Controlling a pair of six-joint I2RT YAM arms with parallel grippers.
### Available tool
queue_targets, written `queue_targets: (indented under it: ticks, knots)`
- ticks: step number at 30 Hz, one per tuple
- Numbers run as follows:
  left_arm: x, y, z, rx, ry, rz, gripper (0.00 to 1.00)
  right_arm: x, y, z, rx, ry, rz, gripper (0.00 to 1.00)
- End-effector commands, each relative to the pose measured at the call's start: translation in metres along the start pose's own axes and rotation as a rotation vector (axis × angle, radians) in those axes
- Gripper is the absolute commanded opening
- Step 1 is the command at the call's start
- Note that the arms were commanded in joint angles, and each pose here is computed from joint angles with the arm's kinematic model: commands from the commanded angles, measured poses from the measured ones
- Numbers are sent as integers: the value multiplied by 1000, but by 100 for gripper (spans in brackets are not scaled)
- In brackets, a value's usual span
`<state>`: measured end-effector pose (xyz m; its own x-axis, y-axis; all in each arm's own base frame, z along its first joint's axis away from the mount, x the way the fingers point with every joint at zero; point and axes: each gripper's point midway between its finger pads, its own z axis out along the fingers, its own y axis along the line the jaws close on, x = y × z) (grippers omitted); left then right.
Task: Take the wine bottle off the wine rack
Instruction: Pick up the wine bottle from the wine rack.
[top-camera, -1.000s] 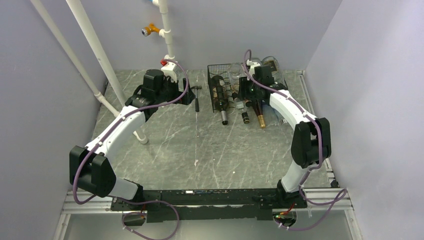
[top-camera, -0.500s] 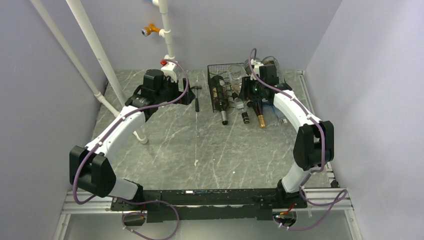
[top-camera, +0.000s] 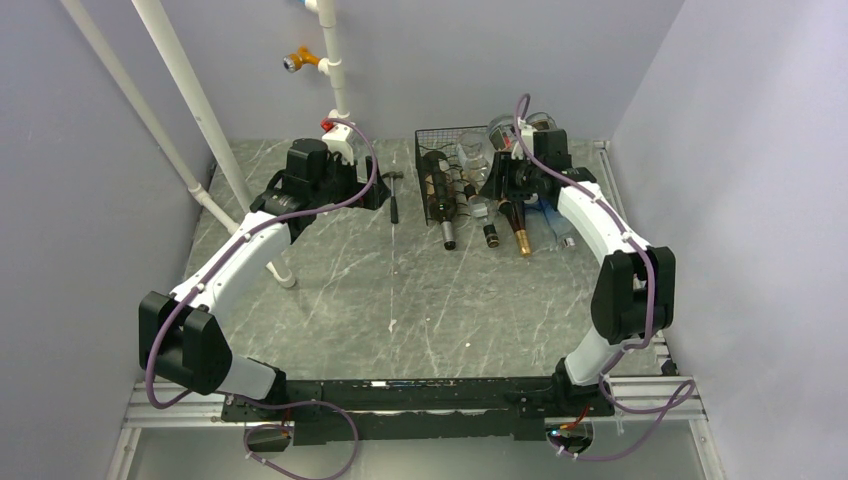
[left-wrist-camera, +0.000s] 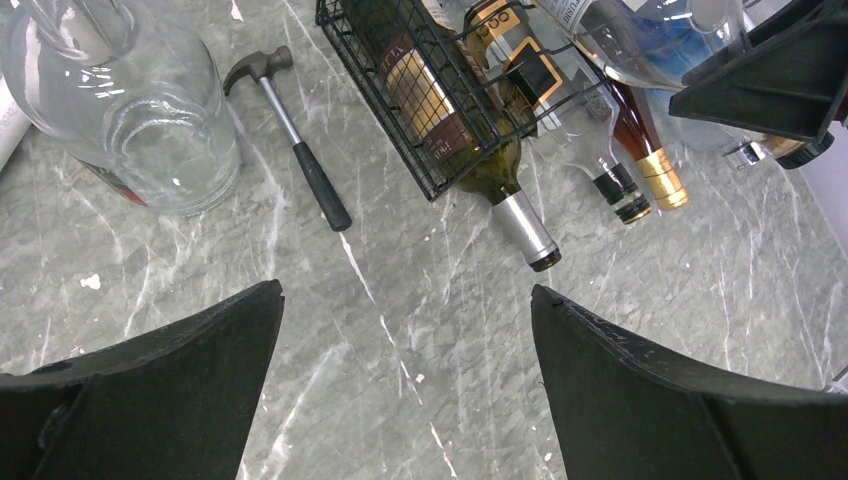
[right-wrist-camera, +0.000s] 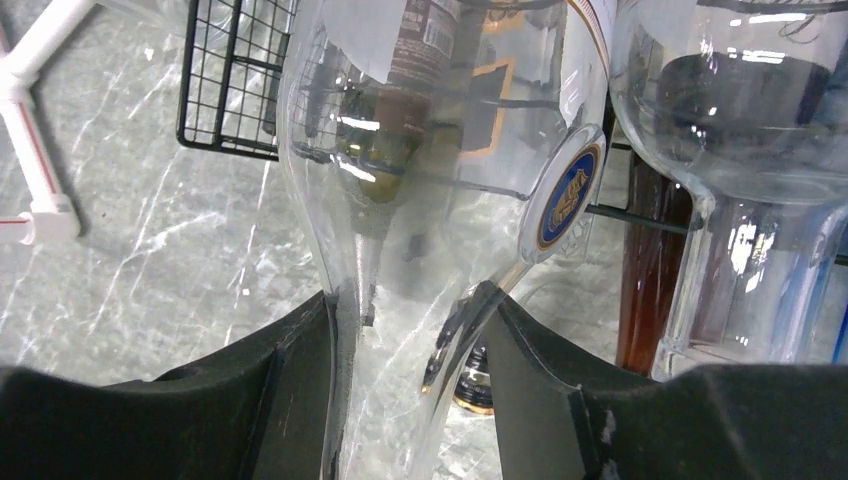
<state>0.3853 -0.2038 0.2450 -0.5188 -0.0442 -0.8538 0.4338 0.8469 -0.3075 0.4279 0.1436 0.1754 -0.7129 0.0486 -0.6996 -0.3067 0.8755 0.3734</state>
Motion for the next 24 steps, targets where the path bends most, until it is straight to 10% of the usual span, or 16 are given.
queue_targets:
  ticks: [1,24]
  knots:
    - [-37,-10,-16,18,-106,41,100,-75,30,-42,-111,-273,-84,0]
    - [-35,-10,-14,17,-101,40,100,-80,37,-51,-199,-285,-60,0]
